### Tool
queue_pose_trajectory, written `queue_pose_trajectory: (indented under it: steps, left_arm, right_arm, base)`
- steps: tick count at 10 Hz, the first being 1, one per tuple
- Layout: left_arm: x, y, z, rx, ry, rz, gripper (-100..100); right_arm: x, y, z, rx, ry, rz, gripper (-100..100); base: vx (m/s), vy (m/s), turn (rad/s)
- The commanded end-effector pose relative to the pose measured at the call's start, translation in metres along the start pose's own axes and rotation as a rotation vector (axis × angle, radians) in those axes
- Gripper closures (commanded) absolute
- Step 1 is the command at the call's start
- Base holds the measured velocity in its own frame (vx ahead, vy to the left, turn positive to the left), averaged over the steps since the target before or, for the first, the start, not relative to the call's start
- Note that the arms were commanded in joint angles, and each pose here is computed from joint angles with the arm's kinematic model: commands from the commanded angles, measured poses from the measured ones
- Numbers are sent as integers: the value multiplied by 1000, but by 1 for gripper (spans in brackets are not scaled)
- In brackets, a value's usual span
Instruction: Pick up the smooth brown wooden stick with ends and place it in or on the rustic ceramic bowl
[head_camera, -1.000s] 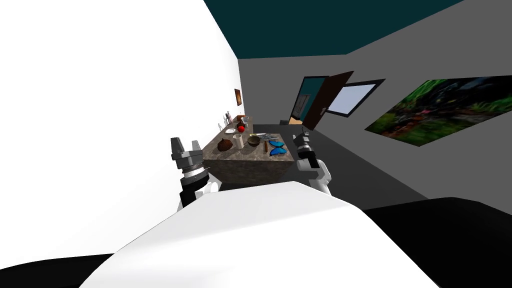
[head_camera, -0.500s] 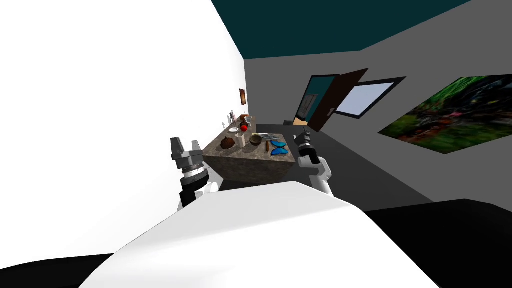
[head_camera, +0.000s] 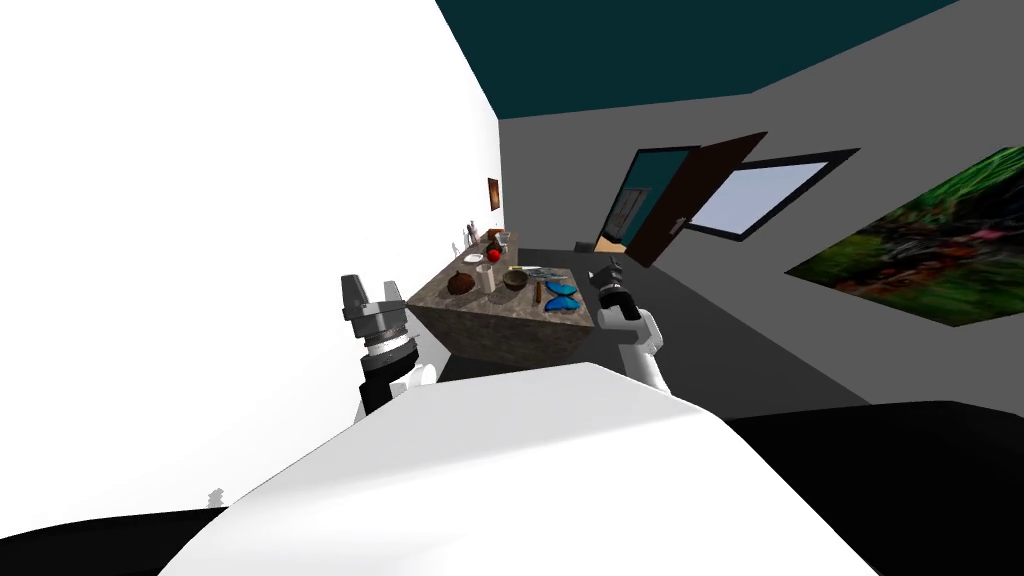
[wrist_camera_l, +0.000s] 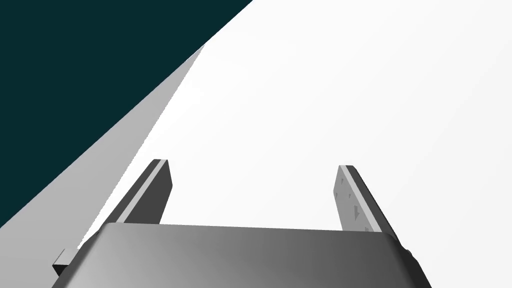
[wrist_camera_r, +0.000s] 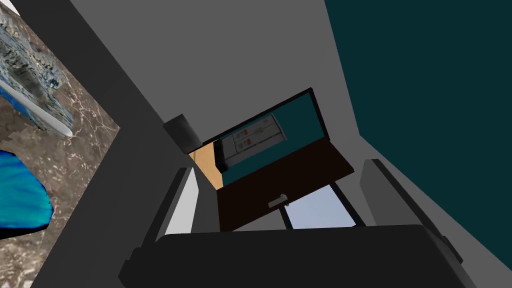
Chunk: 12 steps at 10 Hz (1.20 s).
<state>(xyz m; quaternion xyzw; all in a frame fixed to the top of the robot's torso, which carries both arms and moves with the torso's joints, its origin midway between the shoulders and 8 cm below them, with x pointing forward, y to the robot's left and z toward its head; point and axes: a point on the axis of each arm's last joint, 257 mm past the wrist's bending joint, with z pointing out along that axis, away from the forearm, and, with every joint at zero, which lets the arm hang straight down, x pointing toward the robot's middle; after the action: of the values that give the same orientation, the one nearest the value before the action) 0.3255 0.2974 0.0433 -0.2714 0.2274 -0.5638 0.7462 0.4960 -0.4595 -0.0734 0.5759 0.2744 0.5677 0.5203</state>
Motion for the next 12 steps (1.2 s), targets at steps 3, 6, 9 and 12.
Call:
queue_pose_trajectory:
  steps: [3,6,9,12]
  left_arm:
    - [0,0,0,0,0,0,0]
    - [0,0,0,0,0,0,0]
    - [0,0,0,0,0,0,0]
    - [0,0,0,0,0,0,0]
  right_arm:
    - [-27,-9,16,56,-80,113,-100]
    - [-46,-18,23,100,-146,203,-100]
    - [-63,-26,29,136,-210,296,-100]
    - [-80,-36,33,174,-282,389,-100]
  base:
    - [-21,-27,117]
    - [-17,-21,114]
    - [-14,-20,146]
    - [-14,-19,115]
